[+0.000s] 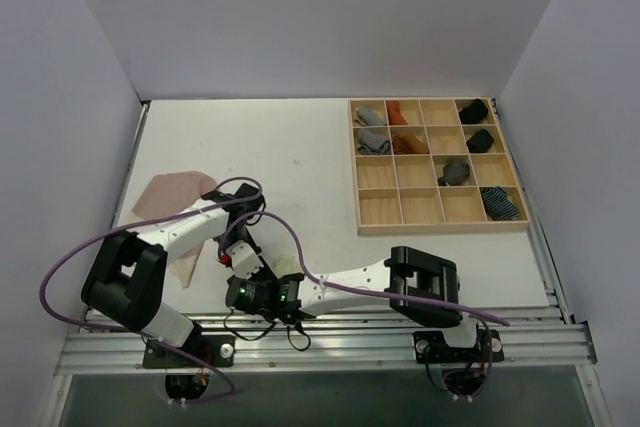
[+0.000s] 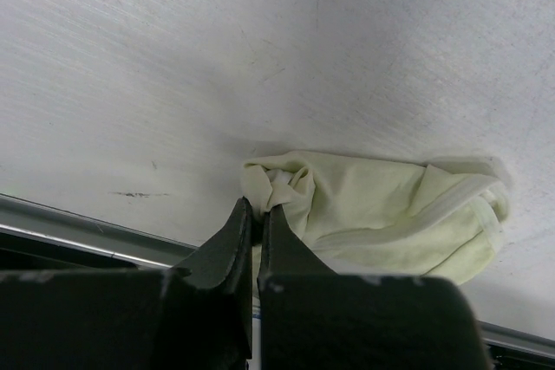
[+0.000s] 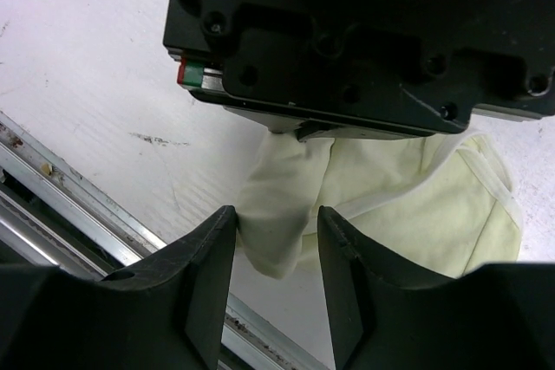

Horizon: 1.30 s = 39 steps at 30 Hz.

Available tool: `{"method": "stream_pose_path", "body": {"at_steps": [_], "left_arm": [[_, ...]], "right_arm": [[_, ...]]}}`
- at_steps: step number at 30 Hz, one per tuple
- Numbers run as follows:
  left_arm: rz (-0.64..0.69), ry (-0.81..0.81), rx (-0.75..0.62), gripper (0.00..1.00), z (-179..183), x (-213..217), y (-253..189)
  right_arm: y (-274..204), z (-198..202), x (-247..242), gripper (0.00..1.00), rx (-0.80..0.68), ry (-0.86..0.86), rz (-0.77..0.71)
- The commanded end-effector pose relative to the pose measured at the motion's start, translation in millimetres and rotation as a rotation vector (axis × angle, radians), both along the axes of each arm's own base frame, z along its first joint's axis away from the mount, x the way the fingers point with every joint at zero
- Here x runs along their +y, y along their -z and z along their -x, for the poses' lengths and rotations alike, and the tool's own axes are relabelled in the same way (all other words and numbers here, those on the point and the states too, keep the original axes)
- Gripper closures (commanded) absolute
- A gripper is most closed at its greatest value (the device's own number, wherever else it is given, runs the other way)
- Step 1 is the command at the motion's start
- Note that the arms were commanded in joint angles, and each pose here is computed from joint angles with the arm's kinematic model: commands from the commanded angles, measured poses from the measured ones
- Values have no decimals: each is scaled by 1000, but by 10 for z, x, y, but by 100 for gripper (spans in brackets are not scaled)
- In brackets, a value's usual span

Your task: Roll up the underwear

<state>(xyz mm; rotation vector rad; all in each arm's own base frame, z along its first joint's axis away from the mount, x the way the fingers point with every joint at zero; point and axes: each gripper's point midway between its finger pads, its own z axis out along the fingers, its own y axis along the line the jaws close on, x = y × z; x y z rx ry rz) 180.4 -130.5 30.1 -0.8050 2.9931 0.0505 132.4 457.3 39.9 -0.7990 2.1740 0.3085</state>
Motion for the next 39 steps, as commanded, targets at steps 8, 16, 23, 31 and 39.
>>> {"method": "stream_pose_path", "body": {"at_steps": [8, 16, 23, 31, 39], "left_arm": [[-17, 1, 16, 98, -18, -28, -43], [-27, -1, 47, 98, 26, -19, 13], [-18, 2, 49, 98, 16, -22, -28], [73, -89, -43, 67, -105, 170, -294], [311, -35, -233, 50, -228, -90, -428]], "right_arm": [[17, -30, 23, 60, -48, -33, 84], [146, -17, 67, 61, -28, -19, 94], [261, -91, -209, 94, -19, 103, 112], [815, 169, -755, 97, 303, 196, -161], [986, 285, -915, 96, 431, 236, -343]]}}
